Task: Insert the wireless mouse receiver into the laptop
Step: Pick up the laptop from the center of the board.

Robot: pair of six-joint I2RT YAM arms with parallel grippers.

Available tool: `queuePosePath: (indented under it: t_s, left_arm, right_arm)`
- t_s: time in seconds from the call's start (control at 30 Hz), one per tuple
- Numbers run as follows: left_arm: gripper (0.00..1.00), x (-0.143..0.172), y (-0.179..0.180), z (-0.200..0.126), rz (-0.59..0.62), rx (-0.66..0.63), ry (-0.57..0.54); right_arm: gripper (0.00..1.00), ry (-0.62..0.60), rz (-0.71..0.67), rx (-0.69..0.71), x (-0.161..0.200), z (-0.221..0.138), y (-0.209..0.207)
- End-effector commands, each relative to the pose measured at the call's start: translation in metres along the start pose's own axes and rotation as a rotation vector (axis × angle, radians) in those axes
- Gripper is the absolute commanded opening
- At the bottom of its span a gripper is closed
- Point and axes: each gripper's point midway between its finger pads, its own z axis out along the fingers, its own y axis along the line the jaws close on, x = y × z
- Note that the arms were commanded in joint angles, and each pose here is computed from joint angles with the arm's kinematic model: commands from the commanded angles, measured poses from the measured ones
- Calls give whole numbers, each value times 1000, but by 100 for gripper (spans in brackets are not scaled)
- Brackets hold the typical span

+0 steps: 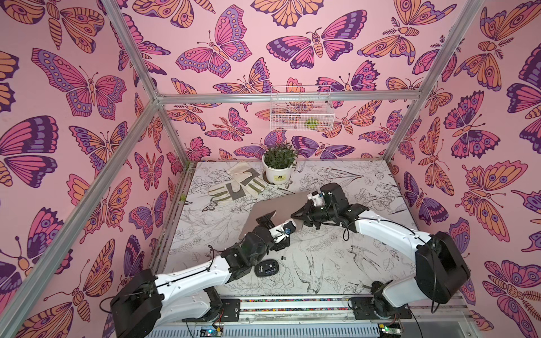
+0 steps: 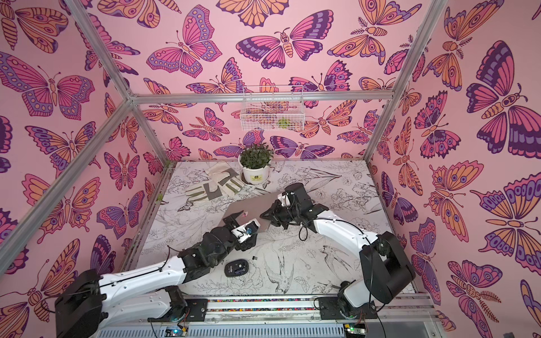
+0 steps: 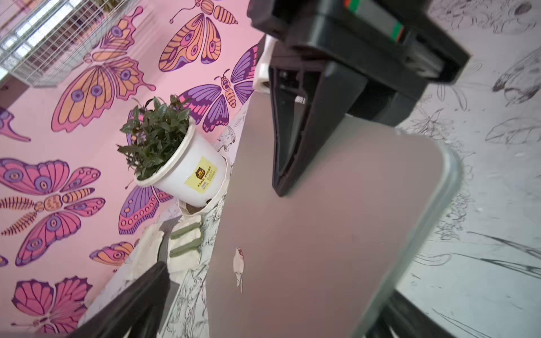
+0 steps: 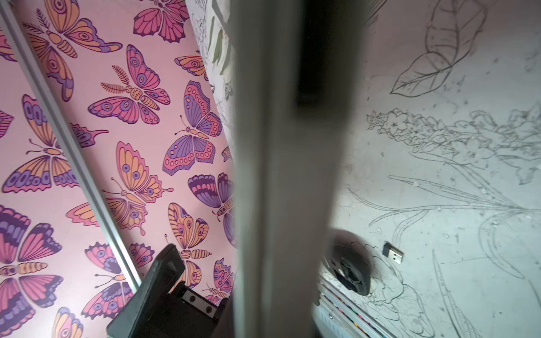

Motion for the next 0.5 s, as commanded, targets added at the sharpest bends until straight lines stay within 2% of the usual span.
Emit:
queuePosePath:
  t_s: [0.0,0.07,0.13,0.27,0.33,0.47]
  left_arm:
    - [99,-14,19,-31,-341,32,34]
    - [100,-18,22,-49,-556,99,50]
    - [89,-16,30,-63,-823,105,55]
    - [73,11,36,-75,-1370,46,99]
    - [70,19,31,-73,-1621,66,103]
    - [69,40,16,-57,-1996,72,134]
  right_arm:
    - [0,-31,-113,-97,-6,-6,31]
    - [0,-43,-121,-111,-8,-7,33]
    - [0,-62,-130,-119,-11,-6,33]
    - [0,-92,-162,-127,-16,-5,33]
    - [0,-108,-177,-115,-19,-4,30]
    - [0,-123,-188,-139,-24,0,32]
